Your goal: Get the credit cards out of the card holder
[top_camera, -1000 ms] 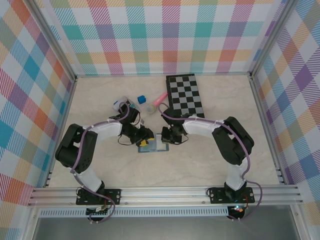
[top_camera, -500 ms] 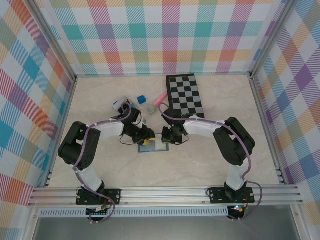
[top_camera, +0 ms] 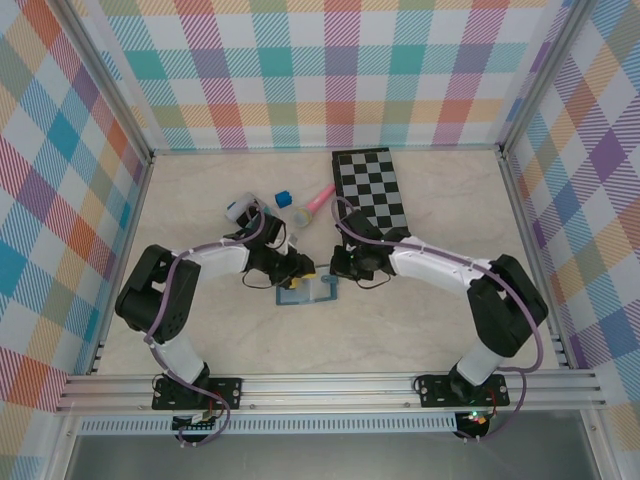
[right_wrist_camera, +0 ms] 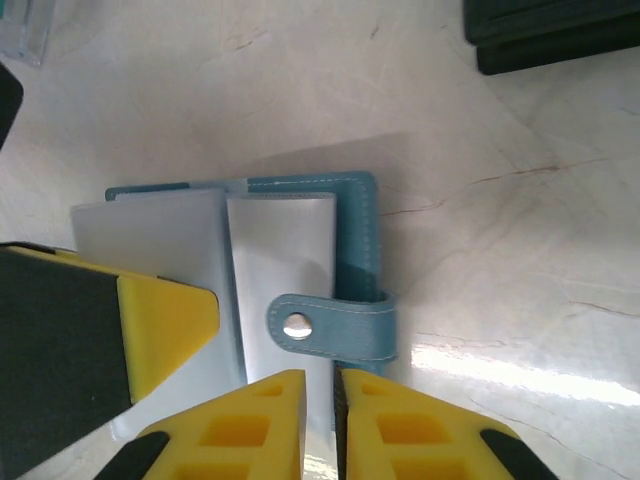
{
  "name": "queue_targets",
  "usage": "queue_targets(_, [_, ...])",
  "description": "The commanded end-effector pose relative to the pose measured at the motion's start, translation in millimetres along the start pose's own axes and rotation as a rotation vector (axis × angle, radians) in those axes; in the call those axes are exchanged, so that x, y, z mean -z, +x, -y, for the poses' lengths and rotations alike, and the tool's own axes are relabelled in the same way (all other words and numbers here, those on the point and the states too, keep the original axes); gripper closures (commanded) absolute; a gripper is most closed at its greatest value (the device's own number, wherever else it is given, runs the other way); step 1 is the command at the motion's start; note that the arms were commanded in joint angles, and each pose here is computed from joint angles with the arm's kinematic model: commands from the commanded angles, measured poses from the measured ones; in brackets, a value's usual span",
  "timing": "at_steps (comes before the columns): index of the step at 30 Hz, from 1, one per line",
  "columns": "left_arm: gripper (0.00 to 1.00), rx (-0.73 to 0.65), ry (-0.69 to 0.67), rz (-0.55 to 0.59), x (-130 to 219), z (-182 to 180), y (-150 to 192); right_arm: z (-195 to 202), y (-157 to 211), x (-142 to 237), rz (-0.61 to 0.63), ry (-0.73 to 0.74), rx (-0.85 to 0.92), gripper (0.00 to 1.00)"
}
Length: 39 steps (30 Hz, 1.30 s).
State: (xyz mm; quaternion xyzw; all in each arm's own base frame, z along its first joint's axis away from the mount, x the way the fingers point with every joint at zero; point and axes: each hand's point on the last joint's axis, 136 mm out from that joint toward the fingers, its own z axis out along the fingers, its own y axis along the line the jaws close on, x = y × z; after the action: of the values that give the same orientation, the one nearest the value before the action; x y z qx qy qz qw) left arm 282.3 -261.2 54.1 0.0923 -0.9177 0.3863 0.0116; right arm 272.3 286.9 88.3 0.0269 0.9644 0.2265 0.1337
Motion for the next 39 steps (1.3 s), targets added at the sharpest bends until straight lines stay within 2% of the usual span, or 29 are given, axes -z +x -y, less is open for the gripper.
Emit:
queue_targets(1, [0.64,-0.055,0.102,-0.003,0,34,5,7,-5,9,0.065,0.018,-0.014,0.8])
queue_targets(9, [0.63,-0.05,0.062,-0.02,-28,31,1,15,-3,13,0.091,0.026,-0.03,0.76])
queue_targets(14, [0.66,-0.02,0.001,-0.015,-36,13,-1,0,6,-1,0.011,-0.051,-0.013,0.84])
queue_targets(20, [0.76,-0.007,-0.023,-0.006,-36,6,-1,-8,17,-20,-0.08,-0.074,-0.012,0.96])
queue_targets(22, [0.81,0.001,-0.031,-0.001,-35,6,-1,1,20,-24,-0.094,-0.025,-0.043,0.97])
queue_targets(26, [0.87,-0.001,-0.037,0.022,-28,11,-4,1,26,-33,-0.133,-0.026,-0.054,0.98])
queue_targets(32, [0.91,-0.004,-0.036,0.02,-27,14,-4,-7,33,-45,-0.184,-0.059,-0.039,0.99])
queue_targets(39, [0.92,-0.02,-0.032,0.035,-18,23,-5,3,38,-53,-0.208,-0.011,-0.053,0.98])
